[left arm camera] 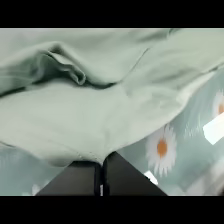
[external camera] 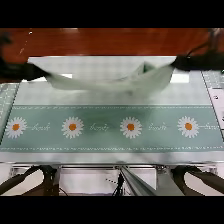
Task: Fold the shirts.
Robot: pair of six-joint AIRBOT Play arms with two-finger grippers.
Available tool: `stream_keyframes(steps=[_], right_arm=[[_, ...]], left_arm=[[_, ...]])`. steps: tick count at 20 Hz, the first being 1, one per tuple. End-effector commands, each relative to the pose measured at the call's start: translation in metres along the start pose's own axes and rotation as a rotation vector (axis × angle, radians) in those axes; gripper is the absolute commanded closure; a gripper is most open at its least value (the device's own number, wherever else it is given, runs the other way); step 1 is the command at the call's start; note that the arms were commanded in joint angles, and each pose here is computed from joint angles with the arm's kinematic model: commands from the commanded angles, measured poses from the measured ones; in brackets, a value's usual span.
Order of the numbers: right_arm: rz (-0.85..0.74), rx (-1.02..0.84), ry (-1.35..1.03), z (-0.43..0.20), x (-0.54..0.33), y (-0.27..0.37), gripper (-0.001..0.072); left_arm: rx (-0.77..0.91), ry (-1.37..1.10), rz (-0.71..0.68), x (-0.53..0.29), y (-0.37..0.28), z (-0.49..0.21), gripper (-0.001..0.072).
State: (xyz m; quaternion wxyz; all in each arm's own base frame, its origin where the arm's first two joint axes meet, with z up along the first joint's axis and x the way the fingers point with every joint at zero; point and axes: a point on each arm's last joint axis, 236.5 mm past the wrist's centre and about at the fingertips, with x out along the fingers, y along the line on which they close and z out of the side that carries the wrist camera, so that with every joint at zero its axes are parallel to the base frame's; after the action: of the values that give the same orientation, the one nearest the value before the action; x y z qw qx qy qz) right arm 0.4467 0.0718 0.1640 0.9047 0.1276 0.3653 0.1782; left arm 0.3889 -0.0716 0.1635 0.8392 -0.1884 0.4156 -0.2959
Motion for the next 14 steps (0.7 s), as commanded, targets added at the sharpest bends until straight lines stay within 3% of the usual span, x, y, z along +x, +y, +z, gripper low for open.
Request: stream_keyframes(steps=[1, 3, 5, 10, 14], right_arm=[[-0.023, -0.278, -0.509, 0.124, -0.167, 0.086, 0.0668], [-0.042, -0.367, -0.751, 0.152, -0.263, 0.130, 0.0668], [-0.069, -0.422, -0.885, 0.151, -0.332, 0.159, 0.0668], [-0.199, -0.399, -1.036, 0.117, -0.439, 0.176, 0.0668], [-0.215, -0.394, -0.952, 0.072, -0.449, 0.181, 0.0668]], left_arm=[[0.389, -0.503, 0.072, -0.140, -0.147, 0.099, 0.0685], [0.563, -0.767, 0.121, -0.222, -0.229, 0.108, 0.0685], [0.604, -0.936, 0.162, -0.281, -0.282, 0.091, 0.0686], [0.579, -0.989, 0.376, -0.335, -0.304, 0.026, 0.0686], [0.491, -0.840, 0.370, -0.314, -0.298, -0.017, 0.0686]])
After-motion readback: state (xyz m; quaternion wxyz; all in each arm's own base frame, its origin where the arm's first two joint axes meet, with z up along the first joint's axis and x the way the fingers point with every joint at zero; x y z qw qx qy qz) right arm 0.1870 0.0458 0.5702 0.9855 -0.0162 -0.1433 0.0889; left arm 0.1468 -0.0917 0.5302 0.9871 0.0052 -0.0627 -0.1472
